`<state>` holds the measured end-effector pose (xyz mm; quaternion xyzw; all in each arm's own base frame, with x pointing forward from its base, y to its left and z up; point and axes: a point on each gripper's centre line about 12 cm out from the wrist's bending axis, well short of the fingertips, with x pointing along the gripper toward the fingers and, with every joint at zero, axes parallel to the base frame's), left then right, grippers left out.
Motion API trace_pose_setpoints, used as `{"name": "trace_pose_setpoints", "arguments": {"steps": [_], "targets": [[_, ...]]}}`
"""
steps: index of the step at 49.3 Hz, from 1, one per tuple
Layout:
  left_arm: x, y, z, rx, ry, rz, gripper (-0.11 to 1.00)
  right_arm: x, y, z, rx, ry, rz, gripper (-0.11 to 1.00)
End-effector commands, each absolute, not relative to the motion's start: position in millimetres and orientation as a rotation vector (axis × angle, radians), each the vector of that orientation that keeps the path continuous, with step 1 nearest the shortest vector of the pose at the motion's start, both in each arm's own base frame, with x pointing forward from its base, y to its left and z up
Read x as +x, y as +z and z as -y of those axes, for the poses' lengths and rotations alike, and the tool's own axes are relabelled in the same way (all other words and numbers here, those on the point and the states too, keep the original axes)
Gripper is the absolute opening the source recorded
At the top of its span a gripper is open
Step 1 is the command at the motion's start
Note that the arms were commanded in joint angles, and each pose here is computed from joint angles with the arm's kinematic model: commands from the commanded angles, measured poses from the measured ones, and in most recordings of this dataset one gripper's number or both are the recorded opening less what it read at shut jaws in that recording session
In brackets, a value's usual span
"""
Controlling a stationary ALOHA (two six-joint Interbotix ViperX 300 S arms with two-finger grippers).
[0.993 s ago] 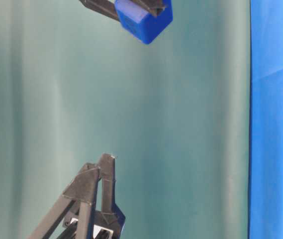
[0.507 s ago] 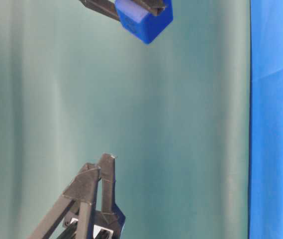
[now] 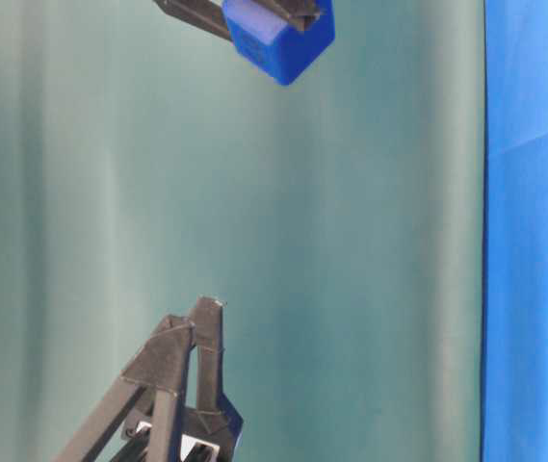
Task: Handover the blue block to the right arm after grasping it with the left arm, then place it in the designated position.
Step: 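Rotate the right gripper downward and lower the cube toward the table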
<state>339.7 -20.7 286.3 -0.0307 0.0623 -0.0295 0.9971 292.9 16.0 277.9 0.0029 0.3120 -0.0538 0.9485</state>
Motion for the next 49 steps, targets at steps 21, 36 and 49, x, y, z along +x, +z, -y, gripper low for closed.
{"name": "trace_pose_setpoints", "arguments": {"steps": [21, 36, 49], "targets": [[339.2, 299.6, 21.3, -0.064, -0.063, -0.083, 0.93, 325.7, 231.6, -37.1, 0.068, 0.016, -0.615, 0.52], [339.2, 299.6, 21.3, -0.064, -0.063, -0.083, 0.93, 350.8, 192.8, -48.8, 0.118, 0.088, -0.613, 0.52], [339.0, 298.6, 21.3, -0.064, -0.062, -0.088, 0.93, 372.3, 160.0, -51.1, 0.159, 0.11, -0.629, 0.52]]}}
